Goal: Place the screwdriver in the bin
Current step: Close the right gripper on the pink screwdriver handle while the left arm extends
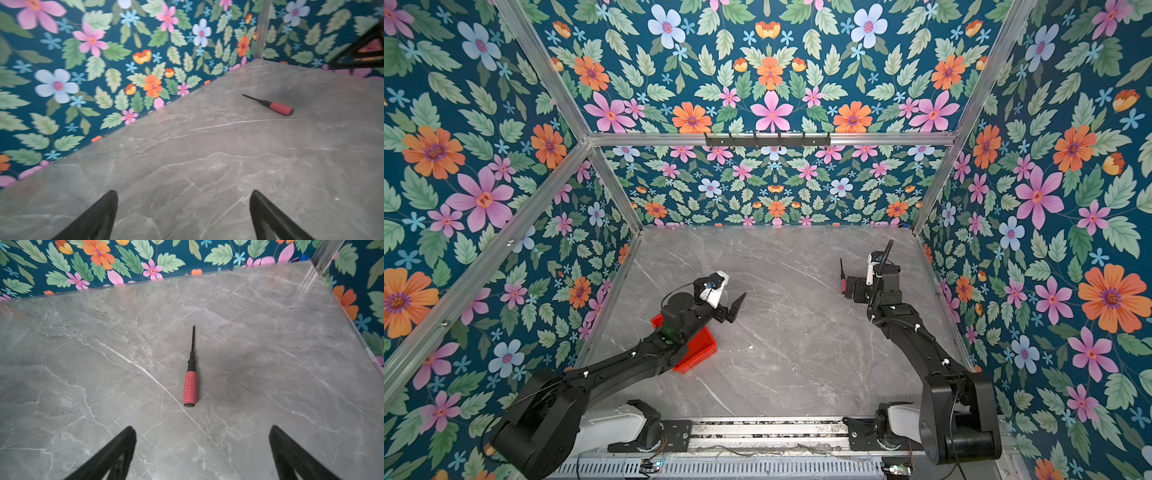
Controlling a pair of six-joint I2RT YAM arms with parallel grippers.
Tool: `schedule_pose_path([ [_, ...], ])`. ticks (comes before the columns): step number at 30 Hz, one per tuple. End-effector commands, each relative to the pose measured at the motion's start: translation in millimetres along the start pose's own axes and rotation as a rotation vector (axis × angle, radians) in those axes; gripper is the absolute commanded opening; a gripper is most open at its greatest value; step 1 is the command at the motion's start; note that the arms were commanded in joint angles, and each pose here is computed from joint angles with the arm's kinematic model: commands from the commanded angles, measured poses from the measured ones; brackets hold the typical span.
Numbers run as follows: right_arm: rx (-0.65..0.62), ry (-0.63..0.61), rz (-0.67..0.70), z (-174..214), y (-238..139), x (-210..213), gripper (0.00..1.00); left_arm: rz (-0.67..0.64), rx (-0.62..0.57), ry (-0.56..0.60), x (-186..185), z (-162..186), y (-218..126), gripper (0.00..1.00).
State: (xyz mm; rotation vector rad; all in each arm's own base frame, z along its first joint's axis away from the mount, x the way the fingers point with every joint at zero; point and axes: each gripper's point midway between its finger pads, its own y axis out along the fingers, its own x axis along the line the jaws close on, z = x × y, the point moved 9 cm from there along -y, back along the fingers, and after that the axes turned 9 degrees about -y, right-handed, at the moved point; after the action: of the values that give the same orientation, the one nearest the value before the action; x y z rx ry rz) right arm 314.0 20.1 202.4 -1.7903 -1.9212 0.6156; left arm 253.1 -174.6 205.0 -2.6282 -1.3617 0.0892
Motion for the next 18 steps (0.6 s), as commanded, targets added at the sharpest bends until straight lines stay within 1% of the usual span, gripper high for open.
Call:
schedule_pose_path([
  [1,0.130,0.072,0.042,7,9,-3,0.99,0.073,0.001,0.031,-25,-1,8,1.00],
  [8,0.273,0.091,0.051,6,46,0,0.99,0.209,0.011,0.057,-82,4,25,1.00],
  [14,0.438,0.075,0.050,13,87,8,0.99,0.309,0.026,0.085,-121,8,34,1.00],
  [18,0.542,0.072,0.055,13,107,11,0.90,0.344,0.036,0.088,-136,11,38,1.00],
])
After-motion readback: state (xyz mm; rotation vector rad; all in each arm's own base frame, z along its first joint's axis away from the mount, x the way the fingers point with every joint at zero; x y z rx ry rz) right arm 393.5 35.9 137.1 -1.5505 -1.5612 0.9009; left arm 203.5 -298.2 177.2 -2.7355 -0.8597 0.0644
